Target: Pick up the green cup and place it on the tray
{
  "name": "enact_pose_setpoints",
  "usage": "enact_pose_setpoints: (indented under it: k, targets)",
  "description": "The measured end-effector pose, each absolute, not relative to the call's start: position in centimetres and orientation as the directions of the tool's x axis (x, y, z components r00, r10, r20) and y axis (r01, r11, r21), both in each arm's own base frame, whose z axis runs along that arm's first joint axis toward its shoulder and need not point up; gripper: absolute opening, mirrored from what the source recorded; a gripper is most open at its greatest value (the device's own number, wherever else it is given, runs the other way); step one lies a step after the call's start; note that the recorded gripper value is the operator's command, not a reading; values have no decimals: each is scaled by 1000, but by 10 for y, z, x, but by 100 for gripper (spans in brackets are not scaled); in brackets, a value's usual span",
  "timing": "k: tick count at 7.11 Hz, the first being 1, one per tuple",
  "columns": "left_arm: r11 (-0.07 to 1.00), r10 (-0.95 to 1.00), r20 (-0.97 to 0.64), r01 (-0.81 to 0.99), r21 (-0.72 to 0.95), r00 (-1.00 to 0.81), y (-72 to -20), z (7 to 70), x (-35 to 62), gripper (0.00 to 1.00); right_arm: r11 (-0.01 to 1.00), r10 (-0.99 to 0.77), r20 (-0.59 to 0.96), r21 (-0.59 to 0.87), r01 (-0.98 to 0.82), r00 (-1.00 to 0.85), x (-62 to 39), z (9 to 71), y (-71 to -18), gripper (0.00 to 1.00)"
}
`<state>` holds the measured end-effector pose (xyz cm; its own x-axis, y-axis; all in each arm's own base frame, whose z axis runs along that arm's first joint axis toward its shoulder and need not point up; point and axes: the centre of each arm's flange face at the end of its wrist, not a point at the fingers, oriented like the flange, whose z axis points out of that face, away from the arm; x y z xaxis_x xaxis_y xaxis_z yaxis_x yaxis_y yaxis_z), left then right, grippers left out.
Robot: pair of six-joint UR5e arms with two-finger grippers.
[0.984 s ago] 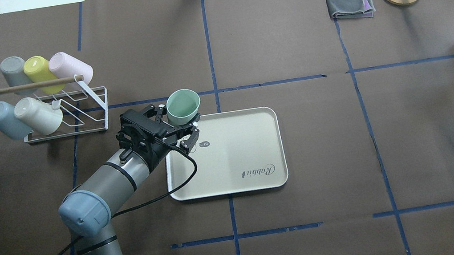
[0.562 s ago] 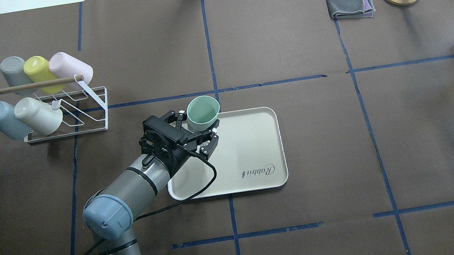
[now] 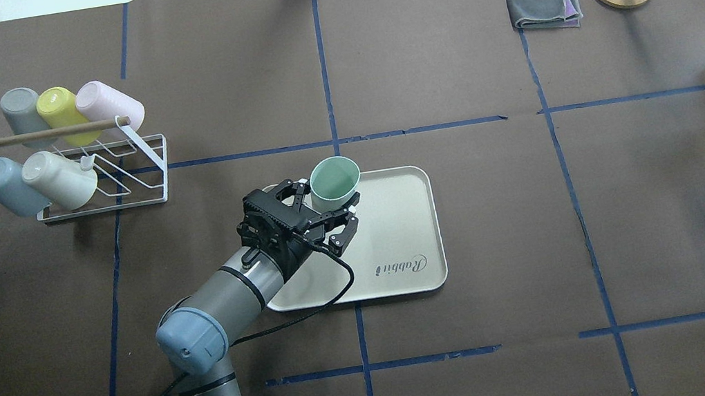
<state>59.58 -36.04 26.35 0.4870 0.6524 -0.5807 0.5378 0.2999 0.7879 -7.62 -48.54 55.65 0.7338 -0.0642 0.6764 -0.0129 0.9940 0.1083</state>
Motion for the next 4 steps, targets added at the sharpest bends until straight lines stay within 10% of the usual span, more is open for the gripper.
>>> enact_pose_setpoints:
  k: [4]
  targets:
    - [311,660,-580,528,790,477,-351,262,612,45,994,-63,676,105,-12,735,-76,559,-486,100]
